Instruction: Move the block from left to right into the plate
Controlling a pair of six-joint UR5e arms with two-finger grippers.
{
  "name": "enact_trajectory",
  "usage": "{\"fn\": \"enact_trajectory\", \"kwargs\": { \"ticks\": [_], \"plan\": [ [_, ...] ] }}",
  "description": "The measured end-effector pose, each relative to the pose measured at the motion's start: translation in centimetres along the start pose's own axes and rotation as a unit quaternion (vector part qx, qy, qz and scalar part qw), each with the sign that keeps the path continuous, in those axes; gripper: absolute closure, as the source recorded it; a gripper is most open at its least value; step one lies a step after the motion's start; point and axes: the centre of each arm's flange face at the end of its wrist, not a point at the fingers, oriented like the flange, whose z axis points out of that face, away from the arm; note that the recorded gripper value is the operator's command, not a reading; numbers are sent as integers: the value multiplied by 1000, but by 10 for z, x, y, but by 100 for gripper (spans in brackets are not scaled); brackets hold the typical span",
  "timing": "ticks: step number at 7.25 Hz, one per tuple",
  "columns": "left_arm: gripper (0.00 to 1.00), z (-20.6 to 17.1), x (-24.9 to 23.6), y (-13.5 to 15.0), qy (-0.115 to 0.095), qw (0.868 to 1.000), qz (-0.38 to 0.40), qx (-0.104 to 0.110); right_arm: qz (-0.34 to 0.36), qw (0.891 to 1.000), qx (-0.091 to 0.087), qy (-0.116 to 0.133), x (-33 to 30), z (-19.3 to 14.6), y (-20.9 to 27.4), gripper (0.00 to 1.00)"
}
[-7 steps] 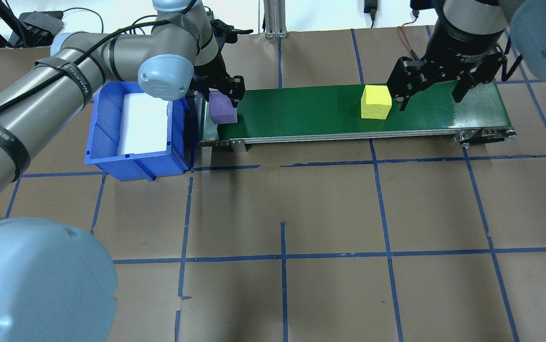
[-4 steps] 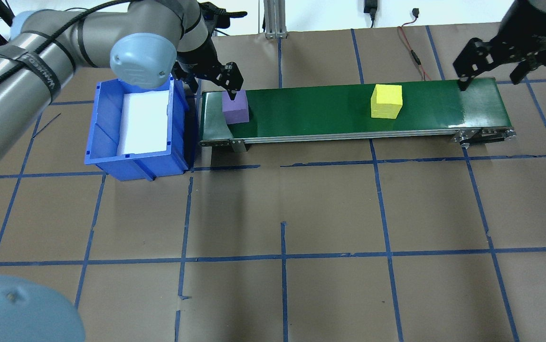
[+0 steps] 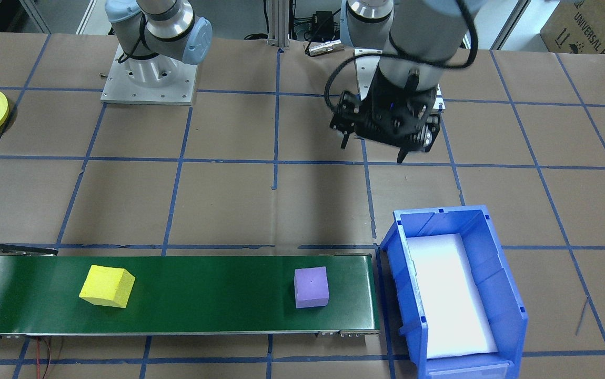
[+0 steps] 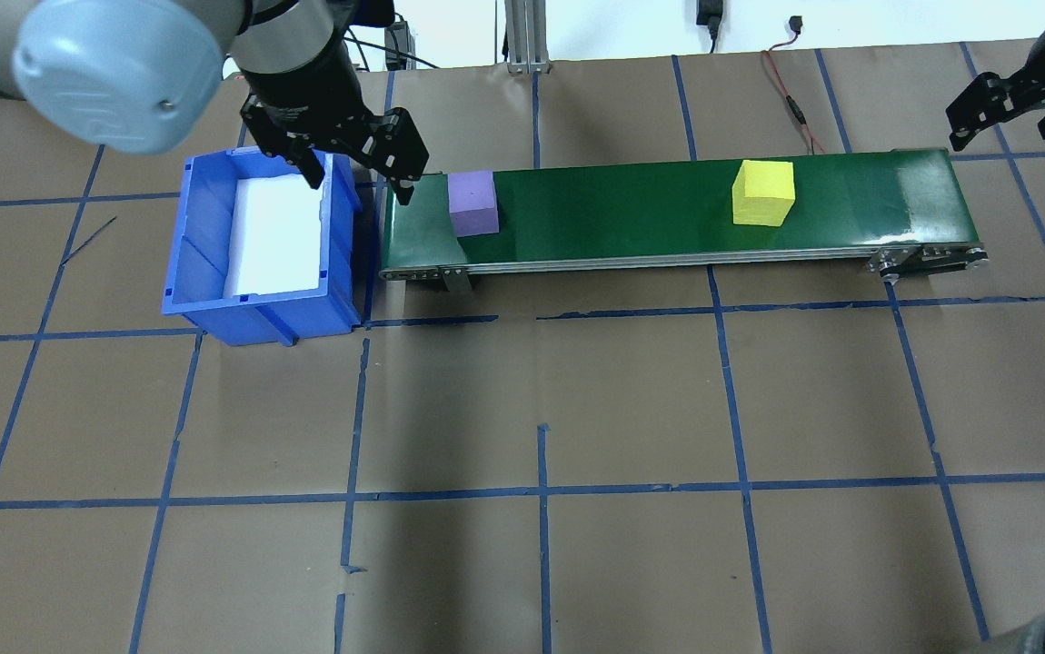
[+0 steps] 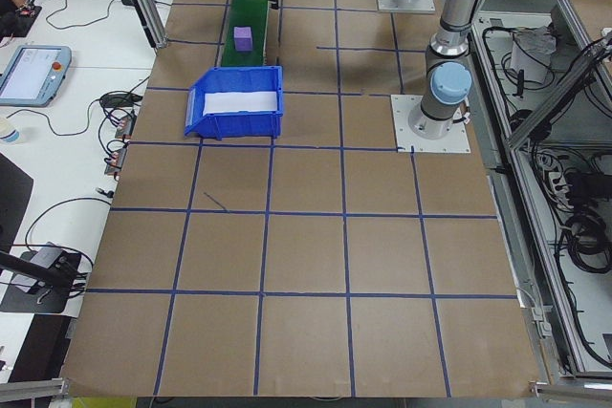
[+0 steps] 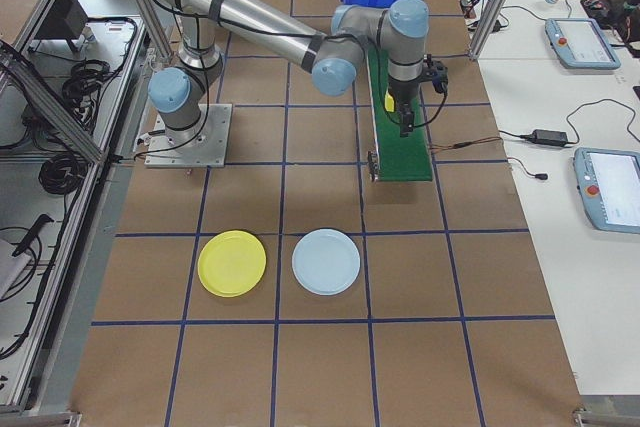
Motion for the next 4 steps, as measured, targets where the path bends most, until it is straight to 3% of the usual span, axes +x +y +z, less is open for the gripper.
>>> {"fn": "enact_trajectory", "kwargs": {
  "ticks": [2,4],
  "plan": [
    [0,-27,0,37,-3,1000,-21,11,28,998,30,-56,-6,25,-15,0],
    [0,-35,-25,41,-3,999,-47,21,63,992,32,-108,-20,34,-16,0]
  ]
}}
